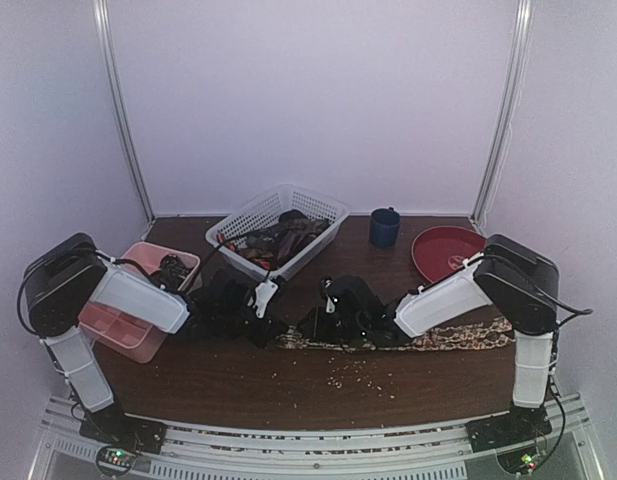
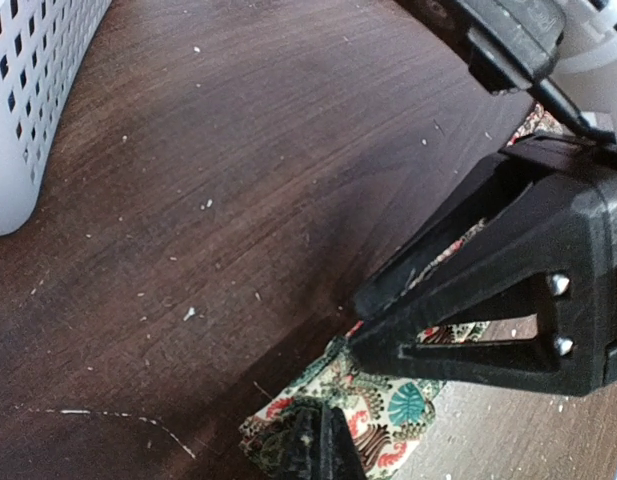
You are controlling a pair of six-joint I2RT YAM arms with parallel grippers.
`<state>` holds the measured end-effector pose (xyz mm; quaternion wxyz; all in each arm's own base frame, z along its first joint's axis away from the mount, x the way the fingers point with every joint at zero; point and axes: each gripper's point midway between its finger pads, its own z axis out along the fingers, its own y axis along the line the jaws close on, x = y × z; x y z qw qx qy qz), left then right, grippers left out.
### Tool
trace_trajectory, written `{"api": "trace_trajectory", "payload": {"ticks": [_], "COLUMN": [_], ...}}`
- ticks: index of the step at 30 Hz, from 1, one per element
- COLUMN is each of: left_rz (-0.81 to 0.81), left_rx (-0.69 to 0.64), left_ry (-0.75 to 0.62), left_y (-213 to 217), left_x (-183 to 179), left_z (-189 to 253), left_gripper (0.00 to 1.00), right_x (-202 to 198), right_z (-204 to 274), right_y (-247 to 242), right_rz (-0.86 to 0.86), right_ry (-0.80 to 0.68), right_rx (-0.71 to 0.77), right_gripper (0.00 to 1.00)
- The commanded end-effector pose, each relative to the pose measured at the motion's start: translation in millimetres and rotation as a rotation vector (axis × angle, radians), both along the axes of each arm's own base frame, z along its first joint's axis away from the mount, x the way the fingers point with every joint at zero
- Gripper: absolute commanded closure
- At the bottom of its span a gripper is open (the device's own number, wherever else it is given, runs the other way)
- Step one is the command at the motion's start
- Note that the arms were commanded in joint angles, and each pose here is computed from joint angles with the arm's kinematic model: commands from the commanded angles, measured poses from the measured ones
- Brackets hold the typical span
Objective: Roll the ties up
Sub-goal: Fold the tie at the center of the board.
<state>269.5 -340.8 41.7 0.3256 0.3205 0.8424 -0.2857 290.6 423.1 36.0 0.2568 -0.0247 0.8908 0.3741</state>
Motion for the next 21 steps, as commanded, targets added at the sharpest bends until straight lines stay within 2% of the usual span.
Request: {"api": "trace_trajectory", "payload": {"ticks": [1,13,21], "left_rz": [-0.002,0.000,0.138], "left_rx": [-0.026,-0.041,0.001], "left_ry": [-0.019,-0.012,-0.006], "left_y": [-4,-8,8], "left_x": [-2,-8,5], "left_z": [1,-1,11], "left_gripper": [1.00,1.00,0.99], "right_x": [-2,-19,-28], "right_z": [22,-3,-36], "right_y": [-4,9,-8], "right_rz": [-0.021,0.024,0.038], "right_ry": [-0.030,0.010,0.017], "right_rx": [-0.048,-0.133,-0.214], "right_gripper": [0.75,0.81,0.88]}}
